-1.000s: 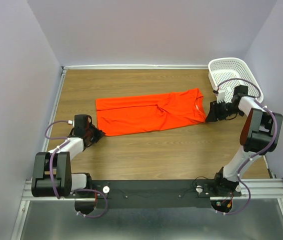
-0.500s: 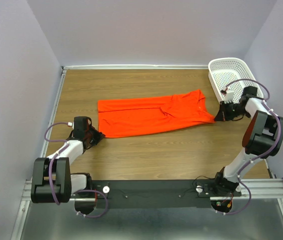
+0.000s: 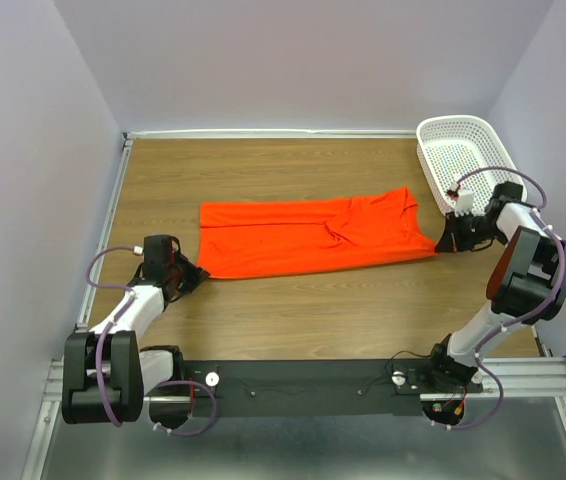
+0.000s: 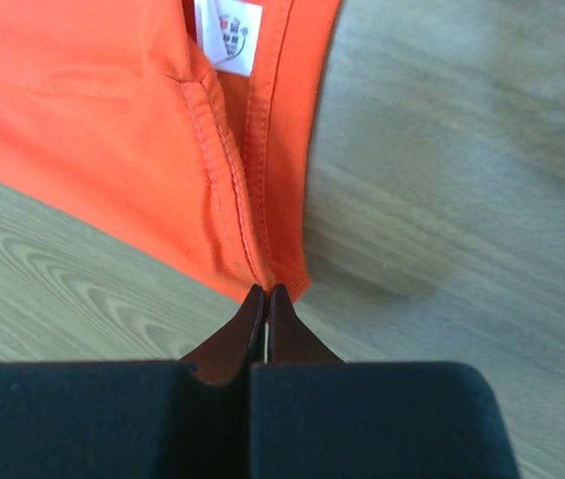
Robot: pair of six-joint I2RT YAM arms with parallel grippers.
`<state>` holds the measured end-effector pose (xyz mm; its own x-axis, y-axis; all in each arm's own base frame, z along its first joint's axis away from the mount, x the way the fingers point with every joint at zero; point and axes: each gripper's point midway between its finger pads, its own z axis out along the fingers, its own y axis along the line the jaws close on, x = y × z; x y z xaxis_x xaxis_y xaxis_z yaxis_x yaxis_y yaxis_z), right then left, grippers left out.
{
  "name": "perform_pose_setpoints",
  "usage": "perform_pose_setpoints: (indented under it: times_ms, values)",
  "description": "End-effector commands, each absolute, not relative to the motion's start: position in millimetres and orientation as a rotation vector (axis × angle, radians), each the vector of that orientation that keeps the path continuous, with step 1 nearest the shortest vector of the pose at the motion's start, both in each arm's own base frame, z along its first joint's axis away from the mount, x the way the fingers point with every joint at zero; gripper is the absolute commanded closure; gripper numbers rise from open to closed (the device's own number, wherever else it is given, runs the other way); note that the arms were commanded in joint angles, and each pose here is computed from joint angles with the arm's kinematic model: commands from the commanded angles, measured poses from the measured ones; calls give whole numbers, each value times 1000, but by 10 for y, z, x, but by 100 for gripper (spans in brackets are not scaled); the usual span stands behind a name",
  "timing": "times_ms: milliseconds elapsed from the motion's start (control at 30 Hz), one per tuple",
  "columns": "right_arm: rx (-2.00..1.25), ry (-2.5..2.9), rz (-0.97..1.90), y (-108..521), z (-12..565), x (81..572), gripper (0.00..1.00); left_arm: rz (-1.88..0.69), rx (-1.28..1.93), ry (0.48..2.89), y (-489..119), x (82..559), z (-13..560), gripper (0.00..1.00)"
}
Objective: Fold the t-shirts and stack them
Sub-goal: Fold the tshirt
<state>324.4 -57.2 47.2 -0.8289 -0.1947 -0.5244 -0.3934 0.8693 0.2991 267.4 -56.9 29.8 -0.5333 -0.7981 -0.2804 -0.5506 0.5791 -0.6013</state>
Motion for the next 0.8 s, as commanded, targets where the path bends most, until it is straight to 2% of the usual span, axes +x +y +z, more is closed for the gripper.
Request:
perform_pose_setpoints:
  times_ms: [0,100,233,300,367,467,533,600,700,733,767]
  values:
    - [-474,2593,460,-697,449,3101,97,-617,-1016,2325,-587,2579,289,100]
    - [-476,2598,435,-723,464,3073,88,-628,-938,2342,-610,2610,396,95]
    - [-473,2597,427,-720,482,3057,84,-654,-876,2360,-654,2602,526,83]
    - [-466,2602,418,-733,491,3046,77,-658,-858,2360,-661,2581,608,82]
    - [-460,2599,410,-739,506,3045,65,-656,-850,2357,-659,2554,665,74]
    - [-460,2597,388,-761,539,3050,56,-645,-839,2330,-636,2516,812,63]
    - [-458,2593,381,-768,563,3061,53,-649,-822,2314,-639,2469,901,58]
    - [-457,2581,375,-768,605,3070,49,-665,-785,2277,-648,2460,1027,57]
    - [-483,2509,438,-646,723,3100,45,-717,-689,2192,-697,2509,1248,44]
    - [-498,2484,479,-578,758,3101,44,-750,-611,2098,-722,2643,1429,31]
    - [-510,2429,596,-421,840,3114,44,-799,-549,2062,-788,2665,1458,25]
